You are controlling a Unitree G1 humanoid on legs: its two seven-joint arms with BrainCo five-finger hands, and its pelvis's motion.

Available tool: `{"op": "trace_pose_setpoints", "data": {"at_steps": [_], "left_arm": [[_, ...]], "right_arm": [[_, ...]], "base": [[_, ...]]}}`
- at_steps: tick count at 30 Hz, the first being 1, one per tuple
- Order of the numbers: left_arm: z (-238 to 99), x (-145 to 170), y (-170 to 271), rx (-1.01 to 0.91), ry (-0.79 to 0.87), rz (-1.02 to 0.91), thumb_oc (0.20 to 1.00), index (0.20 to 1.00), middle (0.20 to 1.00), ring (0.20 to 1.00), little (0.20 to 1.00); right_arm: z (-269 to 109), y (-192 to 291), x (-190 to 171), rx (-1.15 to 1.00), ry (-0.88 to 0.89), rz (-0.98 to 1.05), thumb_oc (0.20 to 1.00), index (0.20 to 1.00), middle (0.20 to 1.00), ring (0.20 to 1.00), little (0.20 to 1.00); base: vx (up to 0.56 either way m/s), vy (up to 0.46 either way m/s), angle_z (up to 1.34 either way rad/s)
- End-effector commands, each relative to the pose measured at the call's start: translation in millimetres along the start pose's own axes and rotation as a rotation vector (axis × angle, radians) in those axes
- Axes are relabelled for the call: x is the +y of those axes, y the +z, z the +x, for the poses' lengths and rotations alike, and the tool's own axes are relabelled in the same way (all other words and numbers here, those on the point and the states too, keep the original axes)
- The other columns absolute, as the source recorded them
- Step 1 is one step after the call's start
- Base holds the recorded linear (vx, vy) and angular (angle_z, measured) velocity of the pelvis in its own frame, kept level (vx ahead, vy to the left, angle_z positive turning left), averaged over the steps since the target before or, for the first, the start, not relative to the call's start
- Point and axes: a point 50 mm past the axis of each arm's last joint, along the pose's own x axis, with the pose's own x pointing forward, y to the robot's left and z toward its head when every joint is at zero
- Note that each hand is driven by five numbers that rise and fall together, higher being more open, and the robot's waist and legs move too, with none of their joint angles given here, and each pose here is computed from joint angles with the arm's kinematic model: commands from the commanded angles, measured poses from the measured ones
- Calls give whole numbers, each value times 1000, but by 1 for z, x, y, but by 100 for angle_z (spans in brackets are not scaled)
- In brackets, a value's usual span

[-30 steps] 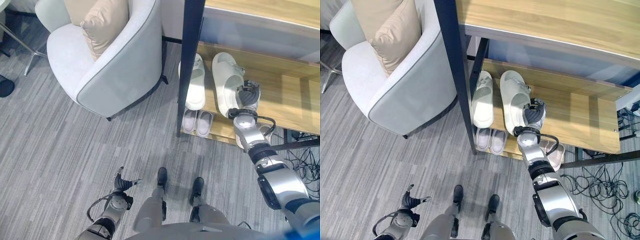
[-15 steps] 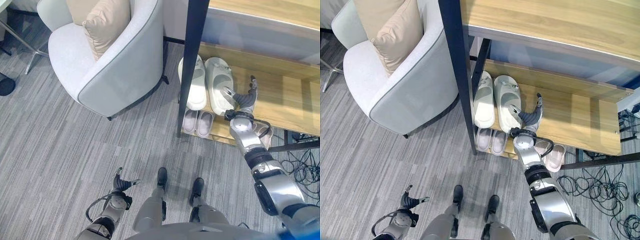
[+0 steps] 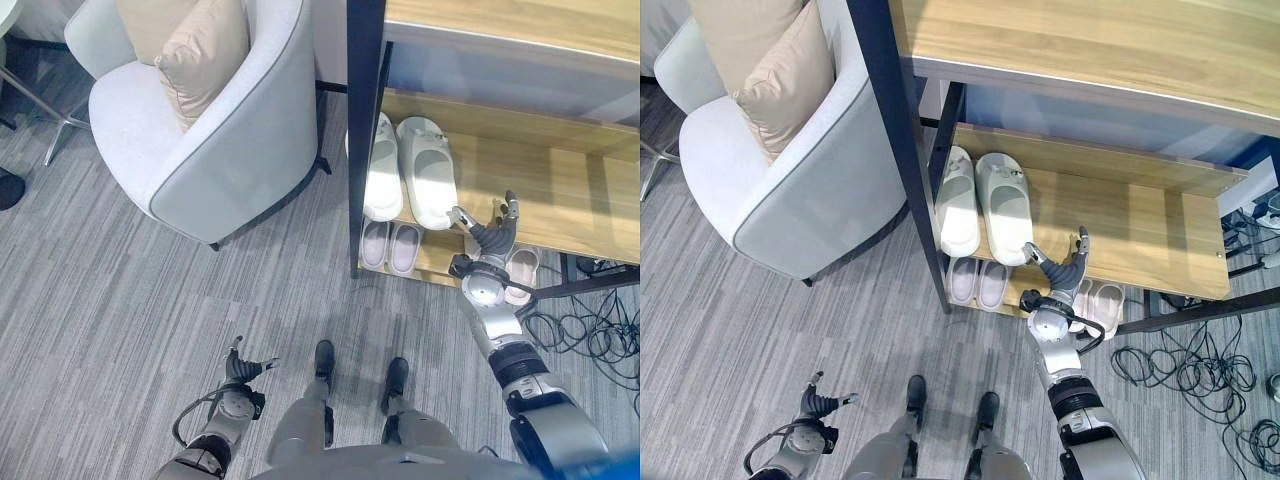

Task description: Arrange the slippers neatly on the shoe rack.

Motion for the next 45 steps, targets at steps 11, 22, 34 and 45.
{"op": "trace_pose_setpoints", "data": {"at_steps": [11, 22, 34, 45], "left_arm": [[1, 7, -7, 27, 40, 33, 1000, 1000, 1000, 1000, 1000], [-1, 5, -12, 42, 30, 46, 1000, 1000, 1000, 1000, 1000], [-5, 3, -22, 72, 22, 56, 1000, 1000, 1000, 1000, 1000], [-17, 1, -47, 167, 4, 57, 1000, 1000, 1000, 1000, 1000]], "right_arm": [[-36, 7, 37, -67, 257, 70, 1000, 1000, 1000, 1000, 1000], [-45, 11, 51, -71, 355, 114, 1000, 1000, 1000, 1000, 1000], [-50, 1, 43, -36, 366, 116, 1000, 1000, 1000, 1000, 1000], [-40, -14, -32, -78, 109, -60, 1000, 1000, 1000, 1000, 1000]], "base": [[0, 0, 0], [0, 0, 0], [0, 0, 0], [27, -19, -2]]}}
